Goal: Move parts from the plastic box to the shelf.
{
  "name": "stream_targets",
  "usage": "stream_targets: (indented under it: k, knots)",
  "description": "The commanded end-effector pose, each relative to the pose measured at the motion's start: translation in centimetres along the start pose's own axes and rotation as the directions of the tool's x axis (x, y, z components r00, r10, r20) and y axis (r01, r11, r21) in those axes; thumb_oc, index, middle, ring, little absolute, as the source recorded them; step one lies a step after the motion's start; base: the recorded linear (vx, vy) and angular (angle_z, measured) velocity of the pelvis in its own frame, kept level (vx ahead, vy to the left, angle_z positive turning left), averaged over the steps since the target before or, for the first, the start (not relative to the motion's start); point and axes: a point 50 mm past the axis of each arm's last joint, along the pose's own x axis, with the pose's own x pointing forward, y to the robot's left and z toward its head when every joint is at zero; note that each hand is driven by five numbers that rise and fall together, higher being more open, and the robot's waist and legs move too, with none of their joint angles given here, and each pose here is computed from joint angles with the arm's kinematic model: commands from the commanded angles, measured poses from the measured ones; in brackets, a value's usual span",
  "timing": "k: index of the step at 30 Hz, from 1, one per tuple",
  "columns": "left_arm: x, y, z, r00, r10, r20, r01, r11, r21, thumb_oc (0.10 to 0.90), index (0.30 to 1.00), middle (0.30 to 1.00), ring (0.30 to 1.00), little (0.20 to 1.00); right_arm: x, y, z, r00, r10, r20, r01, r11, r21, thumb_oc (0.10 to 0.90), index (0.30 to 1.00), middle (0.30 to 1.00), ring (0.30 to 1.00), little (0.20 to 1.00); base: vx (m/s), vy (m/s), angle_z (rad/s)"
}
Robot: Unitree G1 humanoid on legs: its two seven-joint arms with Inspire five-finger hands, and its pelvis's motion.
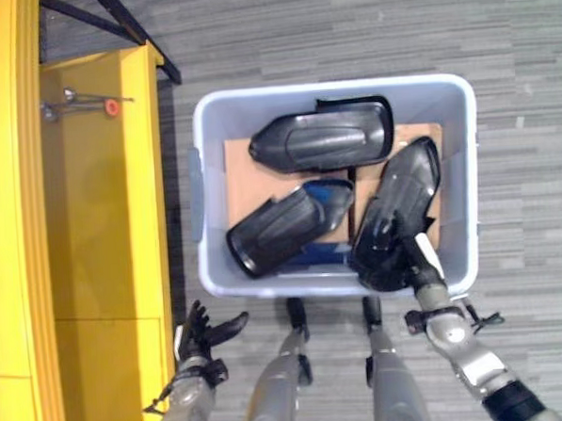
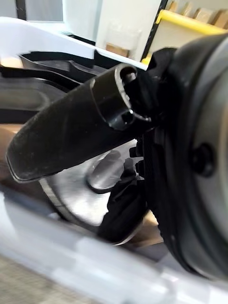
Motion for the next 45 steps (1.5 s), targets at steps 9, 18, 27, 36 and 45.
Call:
stream_targets:
  k: [9, 18, 27, 36, 45]
  knots:
    - [0.1, 2.4, 1.7, 0.989, 0.099, 0.111, -0.106, 0.992, 0.066, 0.9, 1.0, 1.0, 1.0, 1.0, 1.5, -1.1, 1.3, 0.973, -0.215, 0.088, 0.225, 0.965, -0.133, 0.9, 1.0, 1.0, 1.0, 1.0, 0.0, 0.0, 0.0]
    - [0.1, 2.1, 1.5, 0.991, 0.083, 0.107, -0.092, 0.992, 0.082, 0.9, 1.0, 1.0, 1.0, 1.0, 1.6, 0.5, 1.3, 0.986, -0.134, 0.096, 0.15, 0.971, -0.185, 0.9, 1.0, 1.0, 1.0, 1.0, 0.0, 0.0, 0.0]
    - [0.2, 2.1, 1.7, 0.991, 0.073, 0.116, -0.083, 0.993, 0.089, 0.9, 1.0, 1.0, 1.0, 1.0, 3.1, -1.6, 1.9, 0.971, -0.203, 0.13, 0.23, 0.94, -0.252, 0.9, 1.0, 1.0, 1.0, 1.0, 0.0, 0.0, 0.0]
    - [0.3, 2.1, 2.2, 0.99, 0.05, 0.129, -0.062, 0.995, 0.085, 0.9, 1.0, 1.0, 1.0, 1.0, 4.9, -4.8, 3.8, 0.937, -0.296, 0.184, 0.334, 0.912, -0.237, 0.9, 1.0, 1.0, 1.0, 1.0, 0.0, 0.0, 0.0]
    - [0.3, 2.6, 2.3, 0.993, 0.029, 0.117, -0.04, 0.995, 0.09, 0.9, 1.0, 1.0, 1.0, 1.0, 6.6, -8.1, 5.9, 0.908, -0.359, 0.216, 0.398, 0.9, -0.177, 0.9, 1.0, 1.0, 1.0, 1.0, 0.0, 0.0, 0.0]
